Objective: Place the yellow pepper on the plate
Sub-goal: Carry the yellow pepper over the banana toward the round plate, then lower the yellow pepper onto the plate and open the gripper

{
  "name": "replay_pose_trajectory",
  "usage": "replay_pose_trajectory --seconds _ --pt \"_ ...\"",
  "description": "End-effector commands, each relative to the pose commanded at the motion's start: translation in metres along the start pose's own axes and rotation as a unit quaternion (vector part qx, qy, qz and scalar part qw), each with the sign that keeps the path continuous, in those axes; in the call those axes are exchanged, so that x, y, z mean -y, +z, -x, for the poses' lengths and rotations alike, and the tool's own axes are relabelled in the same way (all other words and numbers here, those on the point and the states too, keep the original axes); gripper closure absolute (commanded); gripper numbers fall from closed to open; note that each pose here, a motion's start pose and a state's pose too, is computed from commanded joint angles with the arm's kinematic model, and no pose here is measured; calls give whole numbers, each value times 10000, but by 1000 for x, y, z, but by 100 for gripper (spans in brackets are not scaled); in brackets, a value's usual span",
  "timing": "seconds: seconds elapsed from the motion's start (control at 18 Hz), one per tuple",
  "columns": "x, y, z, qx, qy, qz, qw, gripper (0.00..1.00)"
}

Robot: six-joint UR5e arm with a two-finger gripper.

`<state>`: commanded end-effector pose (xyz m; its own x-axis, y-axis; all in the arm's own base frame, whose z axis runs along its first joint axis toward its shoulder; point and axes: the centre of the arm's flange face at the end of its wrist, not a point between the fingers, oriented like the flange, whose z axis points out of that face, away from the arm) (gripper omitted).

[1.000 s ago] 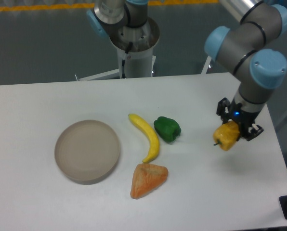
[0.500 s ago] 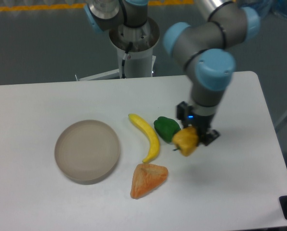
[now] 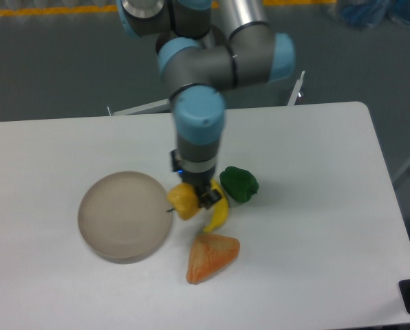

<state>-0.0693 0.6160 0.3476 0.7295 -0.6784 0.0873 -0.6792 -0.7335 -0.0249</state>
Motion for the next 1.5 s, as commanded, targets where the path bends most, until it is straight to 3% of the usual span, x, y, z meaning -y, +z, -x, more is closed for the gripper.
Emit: replay_pose_trajectory --seconds 0.11,0.33,0.61,0.67,0.72,0.83,0.89,1.28,1.44,1.5 --pt "15 17 -12 -238 -105 -93 9996 88" --pt "41 37 -31 -376 63 9 9993 77" --pt "59 59 -45 -514 2 144 9986 72" --pt "60 62 -45 -533 0 159 9985 66" --pt "60 62 -45 -527 16 154 9985 50" --pt "60 60 -44 -508 18 140 9986 30" --pt "60 57 -44 -483 5 123 9988 0" --pt "46 19 -35 -120 -104 -72 9998 0" --pt "-6 -28 3 210 -554 -305 9978 0" --pt "-43 -49 29 392 -866 -413 9946 0"
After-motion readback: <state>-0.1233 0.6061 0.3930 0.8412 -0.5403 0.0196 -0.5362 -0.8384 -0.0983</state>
